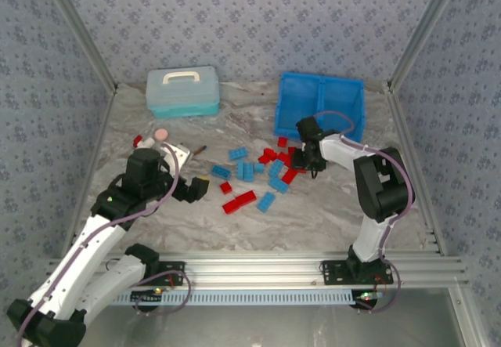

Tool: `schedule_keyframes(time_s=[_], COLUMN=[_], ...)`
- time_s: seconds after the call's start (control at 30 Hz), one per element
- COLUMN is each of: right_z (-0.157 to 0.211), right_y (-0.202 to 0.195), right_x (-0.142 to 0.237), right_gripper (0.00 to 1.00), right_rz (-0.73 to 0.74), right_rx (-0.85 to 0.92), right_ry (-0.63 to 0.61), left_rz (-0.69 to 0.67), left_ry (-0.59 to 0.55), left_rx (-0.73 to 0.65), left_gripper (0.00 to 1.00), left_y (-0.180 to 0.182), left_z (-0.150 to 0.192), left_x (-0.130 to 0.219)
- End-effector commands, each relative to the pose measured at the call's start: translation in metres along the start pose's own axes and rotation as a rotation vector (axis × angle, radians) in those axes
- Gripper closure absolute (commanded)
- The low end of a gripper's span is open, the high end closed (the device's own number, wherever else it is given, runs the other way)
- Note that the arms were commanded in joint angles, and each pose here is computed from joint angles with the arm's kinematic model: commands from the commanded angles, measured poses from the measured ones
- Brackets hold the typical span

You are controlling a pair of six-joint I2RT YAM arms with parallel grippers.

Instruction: Sort the legos into containers by color

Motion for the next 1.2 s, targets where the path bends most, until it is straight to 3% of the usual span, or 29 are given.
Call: schedule_keyframes(time_s=[0.0, 0.17, 0.47, 0.63, 0.73, 0.93, 1.17], right_z=[0.011, 0.005, -0.014, -0.060, -0.096, -0.153, -0.189], right_y=[-0.004, -0.007, -0.018, -0.046, -0.059, -0.078, -0.087], right_x=[-0.011, 0.004, 0.110, 0.151, 0.146, 0.099, 0.040], right_gripper=[0.53, 0.71, 0.71, 0.71, 0.71, 0.72, 0.70], right_rz=[0.021, 0.026, 0.019, 0.026, 0.025, 0.066, 0.084], right_rx=[0.001, -0.009, -0.046, -0.149, -0.191, -0.249, -0.243], right_ry=[0.050, 0.010, -0.246, -0.384, -0.397, -0.339, -0.245], left_rz=[0.003, 0.130, 0.340, 0.416, 0.444, 0.489, 0.389], left_ry=[-0.002, -0.038, -0.058, -0.038, -0.011, -0.009, -0.041], left_rx=[-0.017, -0.025, -0.185, -0.338, -0.413, -0.446, -0.496], left_gripper=[0.01, 0.01, 0.01, 0.01, 0.01, 0.01, 0.01], left_y=[-0.002, -0.013, -0.051, -0.073, -0.081, -0.088, -0.079], left_z=[0.000, -0.003, -0.028, -0.044, -0.048, -0.053, -0.052], left_x=[0.003, 0.003, -0.007, -0.021, -0.033, -0.042, -0.037])
Point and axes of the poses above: each hand's point on the last joint's axis, 136 mm out from that joint toward the fingers, its own x axis back along the fingers, its own y axis along the line the jaws close on, z = x × y, the point moved 8 cm from there along x, back along the fingers, and after that the axes turned 3 degrees about -x, right-handed, at the moved point
